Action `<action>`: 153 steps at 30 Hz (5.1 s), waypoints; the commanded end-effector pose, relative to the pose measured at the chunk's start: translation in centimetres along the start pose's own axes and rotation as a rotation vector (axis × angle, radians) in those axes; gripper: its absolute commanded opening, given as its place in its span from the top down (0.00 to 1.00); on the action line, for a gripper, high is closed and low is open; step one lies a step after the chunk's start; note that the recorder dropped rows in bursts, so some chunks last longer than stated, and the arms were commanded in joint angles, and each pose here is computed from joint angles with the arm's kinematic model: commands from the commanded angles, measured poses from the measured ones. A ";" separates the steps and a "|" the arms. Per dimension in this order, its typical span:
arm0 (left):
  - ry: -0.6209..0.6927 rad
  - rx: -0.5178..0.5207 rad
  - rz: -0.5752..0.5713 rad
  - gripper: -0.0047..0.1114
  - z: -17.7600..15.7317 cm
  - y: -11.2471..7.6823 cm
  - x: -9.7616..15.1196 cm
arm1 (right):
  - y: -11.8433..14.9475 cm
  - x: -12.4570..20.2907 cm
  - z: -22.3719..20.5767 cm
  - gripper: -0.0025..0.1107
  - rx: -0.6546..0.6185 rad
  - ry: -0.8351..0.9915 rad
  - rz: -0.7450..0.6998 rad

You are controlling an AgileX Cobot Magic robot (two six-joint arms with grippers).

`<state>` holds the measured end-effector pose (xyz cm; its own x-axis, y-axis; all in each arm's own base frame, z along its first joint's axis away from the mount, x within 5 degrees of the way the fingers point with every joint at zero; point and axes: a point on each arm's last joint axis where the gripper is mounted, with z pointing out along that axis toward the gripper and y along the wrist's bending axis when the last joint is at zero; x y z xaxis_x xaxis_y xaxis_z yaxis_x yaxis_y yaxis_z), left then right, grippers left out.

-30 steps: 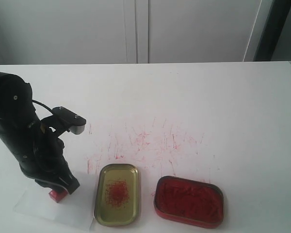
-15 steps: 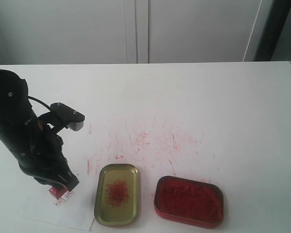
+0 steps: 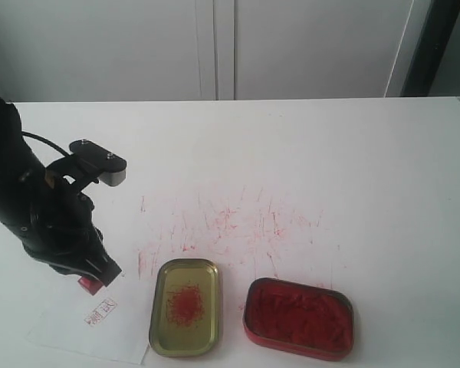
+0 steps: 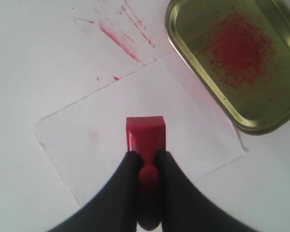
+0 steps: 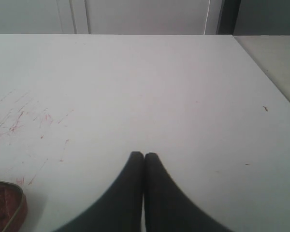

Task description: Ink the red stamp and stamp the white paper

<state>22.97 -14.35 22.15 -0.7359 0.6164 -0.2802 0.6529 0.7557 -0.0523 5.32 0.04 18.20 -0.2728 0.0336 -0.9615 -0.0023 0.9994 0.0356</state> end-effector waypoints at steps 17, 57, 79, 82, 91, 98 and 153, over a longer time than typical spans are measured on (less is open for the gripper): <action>-0.246 0.197 0.011 0.96 -4.7 -1.6 -5.1 | 0.0 0.0 0.0 0.98 -0.002 -0.014 -0.002; -0.051 0.597 -0.107 0.96 5.9 12.3 -8.6 | 0.0 0.0 0.0 0.98 -0.002 -0.014 0.022; -0.087 0.659 -0.146 0.96 8.7 12.5 -8.9 | 0.0 0.0 0.0 0.98 -0.002 -0.014 0.022; -0.088 0.664 -0.147 0.96 8.6 12.5 -8.9 | 0.0 0.0 0.0 0.98 -0.002 -0.014 0.022; -0.084 0.648 -0.185 0.96 8.9 12.7 -8.9 | 0.0 0.0 0.0 0.98 -0.002 -0.014 0.022; -0.045 0.676 -0.217 0.96 9.9 12.6 -8.6 | 0.0 0.0 0.0 0.98 -0.002 -0.014 0.022; -0.066 0.679 -0.393 0.96 4.7 16.0 -7.1 | 0.0 0.0 0.0 0.98 -0.002 -0.014 0.022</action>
<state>39.83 -7.60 17.45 -0.9330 0.3098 -0.1833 0.3436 0.6146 -0.7101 5.32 0.04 18.20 -0.2727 0.0582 -0.9603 0.0044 0.9982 0.0592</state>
